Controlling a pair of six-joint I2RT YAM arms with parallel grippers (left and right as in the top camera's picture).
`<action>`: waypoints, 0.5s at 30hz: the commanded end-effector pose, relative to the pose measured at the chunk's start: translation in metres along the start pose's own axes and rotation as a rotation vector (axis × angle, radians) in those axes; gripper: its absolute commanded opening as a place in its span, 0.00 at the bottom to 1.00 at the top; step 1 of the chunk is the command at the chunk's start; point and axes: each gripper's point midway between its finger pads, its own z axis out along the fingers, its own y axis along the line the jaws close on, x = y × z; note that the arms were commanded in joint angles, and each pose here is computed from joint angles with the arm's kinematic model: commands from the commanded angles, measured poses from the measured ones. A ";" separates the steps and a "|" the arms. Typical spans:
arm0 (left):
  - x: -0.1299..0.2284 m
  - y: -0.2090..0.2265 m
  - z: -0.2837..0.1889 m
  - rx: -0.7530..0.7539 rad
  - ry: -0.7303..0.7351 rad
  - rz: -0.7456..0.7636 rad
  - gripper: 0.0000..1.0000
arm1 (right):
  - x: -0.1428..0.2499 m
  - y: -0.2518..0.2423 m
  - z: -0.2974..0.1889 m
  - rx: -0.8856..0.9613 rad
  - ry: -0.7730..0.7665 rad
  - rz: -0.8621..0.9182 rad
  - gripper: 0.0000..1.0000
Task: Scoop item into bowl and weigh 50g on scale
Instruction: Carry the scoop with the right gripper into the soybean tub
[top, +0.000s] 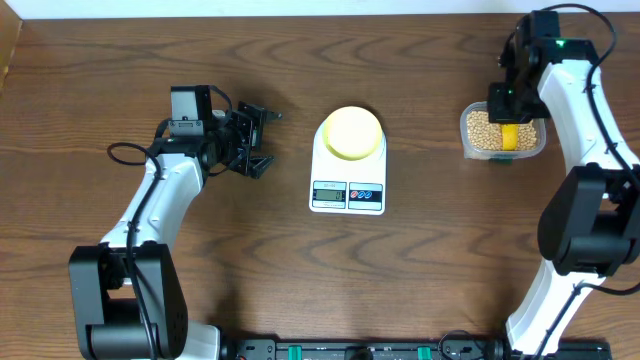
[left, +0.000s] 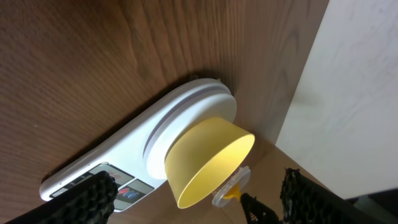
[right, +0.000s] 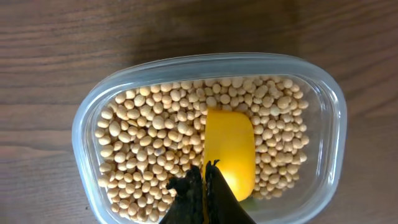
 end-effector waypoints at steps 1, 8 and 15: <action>-0.004 0.001 -0.001 -0.003 -0.016 0.000 0.86 | 0.002 -0.008 0.009 -0.057 0.023 0.016 0.01; -0.004 0.001 -0.001 -0.003 -0.016 0.000 0.86 | 0.003 -0.023 0.006 -0.051 0.026 0.049 0.49; -0.004 0.001 -0.001 -0.003 -0.016 0.000 0.86 | -0.030 -0.014 -0.032 -0.116 -0.088 0.047 0.89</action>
